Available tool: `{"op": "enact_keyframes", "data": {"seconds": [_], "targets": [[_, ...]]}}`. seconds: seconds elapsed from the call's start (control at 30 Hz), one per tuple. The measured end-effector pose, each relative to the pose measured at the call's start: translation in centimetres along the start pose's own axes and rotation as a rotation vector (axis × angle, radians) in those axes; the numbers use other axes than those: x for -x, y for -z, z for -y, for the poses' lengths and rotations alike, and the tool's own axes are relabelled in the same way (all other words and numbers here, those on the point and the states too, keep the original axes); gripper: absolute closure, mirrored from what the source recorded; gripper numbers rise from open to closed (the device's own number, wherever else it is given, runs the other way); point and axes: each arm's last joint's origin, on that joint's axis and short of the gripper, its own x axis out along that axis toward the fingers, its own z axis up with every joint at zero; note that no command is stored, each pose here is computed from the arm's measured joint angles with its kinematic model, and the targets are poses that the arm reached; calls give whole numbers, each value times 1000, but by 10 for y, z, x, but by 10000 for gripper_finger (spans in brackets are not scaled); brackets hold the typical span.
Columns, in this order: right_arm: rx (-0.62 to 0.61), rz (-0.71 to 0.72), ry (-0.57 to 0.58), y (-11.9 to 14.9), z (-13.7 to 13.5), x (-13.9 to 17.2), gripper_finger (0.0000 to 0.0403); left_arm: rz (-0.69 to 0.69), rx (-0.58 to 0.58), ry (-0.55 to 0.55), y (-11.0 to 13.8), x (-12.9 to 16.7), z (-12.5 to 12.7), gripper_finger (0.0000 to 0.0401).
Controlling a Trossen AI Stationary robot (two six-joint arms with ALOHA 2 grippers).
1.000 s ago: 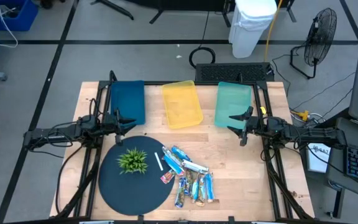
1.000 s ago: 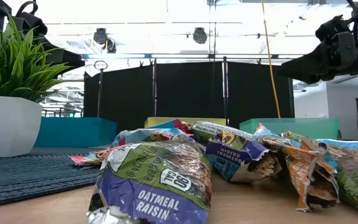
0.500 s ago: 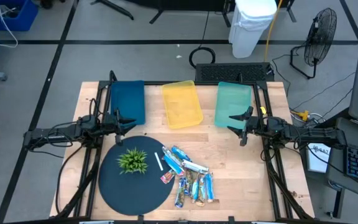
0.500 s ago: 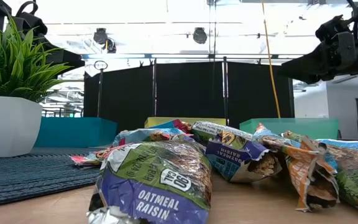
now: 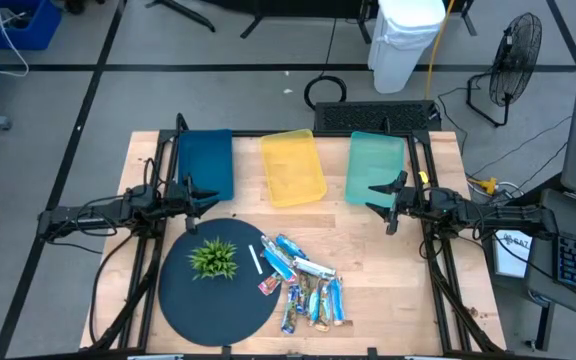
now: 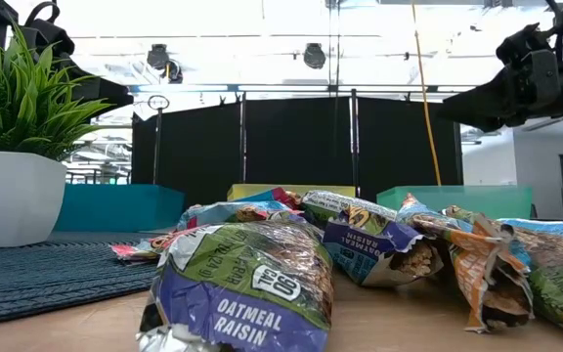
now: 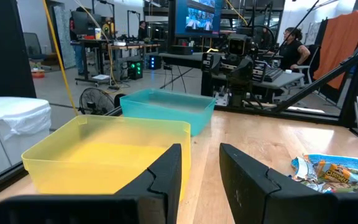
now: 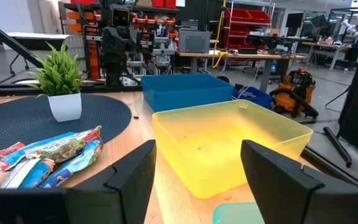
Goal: Pick and place Granola Bars by type
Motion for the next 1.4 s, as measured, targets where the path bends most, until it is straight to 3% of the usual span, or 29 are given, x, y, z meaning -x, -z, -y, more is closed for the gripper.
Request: {"op": "enact_keyframes", "data": {"seconds": [0.13, 0.33, 0.63, 0.93, 1.0, 1.13, 1.27, 1.4], "targets": [[-55, 25, 0, -2, 0, 0, 177, 0, 0, 0, 0, 0, 0, 288], [-285, 104, -8, -10, 1, 1, 177, 0, 0, 0, 0, 0, 0, 288], [-325, 129, 229, -10, 7, 1, 177, 0, 0, 0, 0, 0, 0, 288], [-357, 197, 216, -16, 8, 2, 177, 0, 0, 0, 0, 0, 0, 288], [-363, 215, 170, -19, 7, 2, 177, -1, 0, 0, 0, 0, 0, 288], [-384, 108, -68, -15, -5, -5, 192, 0, 0, 0, 0, 0, 0, 288], [-377, -16, -151, -30, -20, -19, 220, -1, 0, 0, 0, 0, 0, 288], [-278, -237, -223, -38, -47, -46, 242, -1, 0, 0, 0, 0, 0, 288]]}}
